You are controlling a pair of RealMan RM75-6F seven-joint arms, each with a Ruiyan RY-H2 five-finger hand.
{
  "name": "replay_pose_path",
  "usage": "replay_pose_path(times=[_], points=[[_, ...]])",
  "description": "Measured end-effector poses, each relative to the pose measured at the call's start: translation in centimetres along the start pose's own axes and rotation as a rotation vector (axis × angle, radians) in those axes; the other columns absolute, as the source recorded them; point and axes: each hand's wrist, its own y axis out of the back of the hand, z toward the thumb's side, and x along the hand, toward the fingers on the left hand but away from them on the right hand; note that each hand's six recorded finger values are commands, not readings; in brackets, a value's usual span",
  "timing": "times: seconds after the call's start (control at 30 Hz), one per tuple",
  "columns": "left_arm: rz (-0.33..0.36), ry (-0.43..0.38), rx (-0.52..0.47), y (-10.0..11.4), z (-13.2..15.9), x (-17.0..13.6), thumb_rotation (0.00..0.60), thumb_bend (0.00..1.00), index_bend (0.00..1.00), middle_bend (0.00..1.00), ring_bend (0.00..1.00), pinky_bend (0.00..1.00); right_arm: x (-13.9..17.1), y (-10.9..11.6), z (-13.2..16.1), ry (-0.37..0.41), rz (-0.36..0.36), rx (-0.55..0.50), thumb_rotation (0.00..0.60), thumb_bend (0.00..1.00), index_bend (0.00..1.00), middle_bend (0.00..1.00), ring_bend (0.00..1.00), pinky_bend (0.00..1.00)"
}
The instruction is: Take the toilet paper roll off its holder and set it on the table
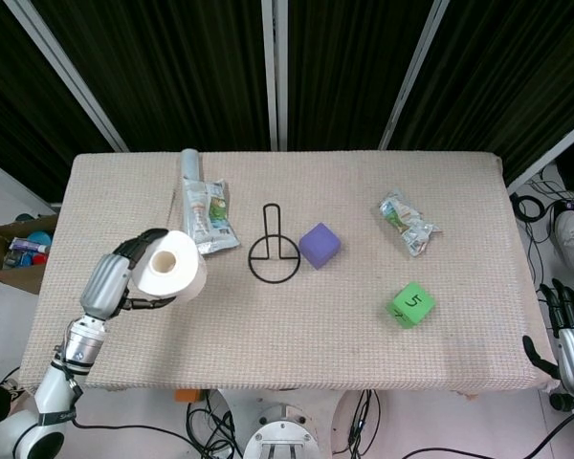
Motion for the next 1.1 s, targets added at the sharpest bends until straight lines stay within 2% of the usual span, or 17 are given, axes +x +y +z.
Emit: replay_pose_path(times=[0.13, 0.23, 0.33, 0.37, 0.43, 0.6, 0.8, 0.93, 1.0, 1.1], points=[[-0.053, 0.027, 0.039, -3.8, -2.7, -1.4, 0.6, 0.17, 0.17, 0.41, 0.3, 0.25, 0.0, -0.2, -0.2, -0.013, 0.008, 0.002, 0.6, 0.3, 0.0, 0.0, 0.0, 0.0], [-0.081, 0.037, 0.054, -6.3, -3.9, -2.0, 0.6, 0.17, 0.13, 0.34, 0.26, 0.25, -0.1, -0.2, -0.4, -0.019, 0.008, 0.003, 0.6, 0.3, 0.0, 0.0, 0.0, 0.0], [-0.114, 0.029, 0.085, -8.2, -4.7, -2.4, 0.6, 0.16, 0.01, 0.09, 0.12, 0.22, -0.1, -0.2, -0.5, -0.023, 0.007, 0.003, 0.6, 0.3, 0.0, 0.0, 0.0, 0.0], [-0.126, 0.019, 0.092, -8.8, -4.8, -2.5, 0.6, 0.14, 0.0, 0.03, 0.07, 0.2, -0.1, -0.1, -0.6, -0.024, 0.006, 0.005, 0.6, 0.3, 0.0, 0.0, 0.0, 0.0], [-0.124, 0.001, 0.084, -9.2, -4.6, -2.6, 0.589, 0.12, 0.0, 0.0, 0.03, 0.18, 0.0, -0.1, -0.6, -0.027, 0.003, 0.007, 0.6, 0.3, 0.0, 0.0, 0.0, 0.0], [-0.064, -0.061, 0.045, -8.1, -3.4, -2.8, 0.483, 0.09, 0.0, 0.0, 0.0, 0.16, 0.0, 0.0, -0.7, -0.032, -0.005, 0.004, 0.6, 0.3, 0.0, 0.0, 0.0, 0.0], [-0.025, -0.105, 0.08, -5.1, -2.6, -4.8, 0.478, 0.09, 0.0, 0.0, 0.0, 0.16, 0.2, 0.1, -0.5, -0.023, -0.01, 0.0, 0.6, 0.3, 0.0, 0.0, 0.0, 0.0], [0.009, -0.084, 0.186, -2.6, -3.3, -7.4, 0.453, 0.07, 0.0, 0.0, 0.0, 0.16, 0.3, 0.2, -0.2, -0.013, -0.017, 0.004, 0.6, 0.3, 0.0, 0.0, 0.0, 0.0], [0.02, -0.047, 0.268, -1.5, -4.1, -9.1, 0.413, 0.06, 0.0, 0.0, 0.0, 0.16, 0.4, 0.3, -0.1, -0.009, -0.022, 0.009, 0.6, 0.3, 0.0, 0.0, 0.0, 0.0], [0.013, 0.035, 0.405, 0.0, -5.6, -12.0, 0.404, 0.06, 0.0, 0.0, 0.0, 0.16, 0.5, 0.2, -0.1, -0.005, -0.022, 0.015, 0.6, 0.3, 0.0, 0.0, 0.0, 0.0]])
